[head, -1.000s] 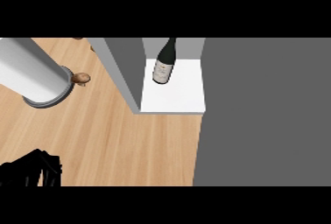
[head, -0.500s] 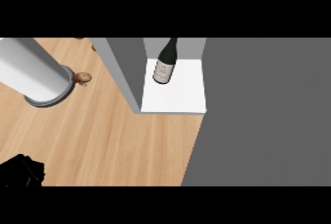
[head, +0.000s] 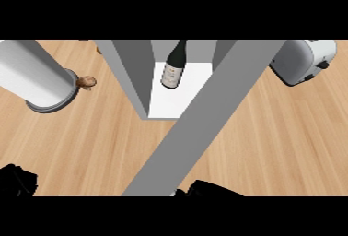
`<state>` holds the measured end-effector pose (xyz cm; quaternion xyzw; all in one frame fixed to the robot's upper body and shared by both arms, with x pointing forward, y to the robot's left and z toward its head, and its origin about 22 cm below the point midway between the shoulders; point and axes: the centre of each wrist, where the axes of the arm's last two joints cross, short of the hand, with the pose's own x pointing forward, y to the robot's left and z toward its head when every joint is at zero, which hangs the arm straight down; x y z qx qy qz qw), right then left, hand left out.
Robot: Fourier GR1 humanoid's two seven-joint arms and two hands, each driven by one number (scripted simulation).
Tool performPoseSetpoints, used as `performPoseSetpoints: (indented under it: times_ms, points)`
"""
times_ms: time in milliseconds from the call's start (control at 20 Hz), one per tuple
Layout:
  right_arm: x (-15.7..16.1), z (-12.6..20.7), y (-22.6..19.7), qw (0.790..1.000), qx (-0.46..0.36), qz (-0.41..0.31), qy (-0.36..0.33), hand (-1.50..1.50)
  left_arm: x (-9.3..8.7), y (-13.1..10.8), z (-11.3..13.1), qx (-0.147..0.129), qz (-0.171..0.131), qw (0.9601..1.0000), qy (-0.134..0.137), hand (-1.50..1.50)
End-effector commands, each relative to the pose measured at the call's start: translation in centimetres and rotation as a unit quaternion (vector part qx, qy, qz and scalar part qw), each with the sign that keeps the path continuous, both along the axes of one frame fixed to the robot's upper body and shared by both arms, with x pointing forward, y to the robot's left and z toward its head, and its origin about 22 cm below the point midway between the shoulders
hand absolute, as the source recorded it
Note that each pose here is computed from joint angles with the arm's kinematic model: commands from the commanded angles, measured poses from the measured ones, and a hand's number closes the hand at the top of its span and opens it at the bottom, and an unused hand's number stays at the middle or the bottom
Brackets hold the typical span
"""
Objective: Pick up the wine, place it into the cabinet and close the cabinet
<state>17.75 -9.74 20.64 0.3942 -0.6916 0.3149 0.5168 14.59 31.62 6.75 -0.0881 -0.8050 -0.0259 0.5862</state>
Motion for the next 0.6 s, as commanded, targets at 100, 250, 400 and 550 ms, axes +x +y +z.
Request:
performPoseSetpoints:
  times_ms: [100,250,400,550]
  points:
    - [3.5,1.9,4.4,1.0,0.012,-0.017,0.012,1.5,-0.3,0.1,0.1,0.002,-0.004,1.0,0.003,1.5]
    - [4.2,2.2,5.3,0.999,0.009,-0.012,0.03,1.5,1.5,1.5,0.5,-0.004,0.006,1.0,-0.006,1.5]
    - [6.2,3.7,5.9,0.998,0.031,-0.032,0.034,1.5,-0.7,0.7,-1.9,-0.005,-0.004,1.0,0.004,1.5]
    - [8.4,2.4,7.0,0.998,0.036,-0.037,0.045,1.5,0.6,0.8,1.3,0.0,-0.006,1.0,-0.004,1.5]
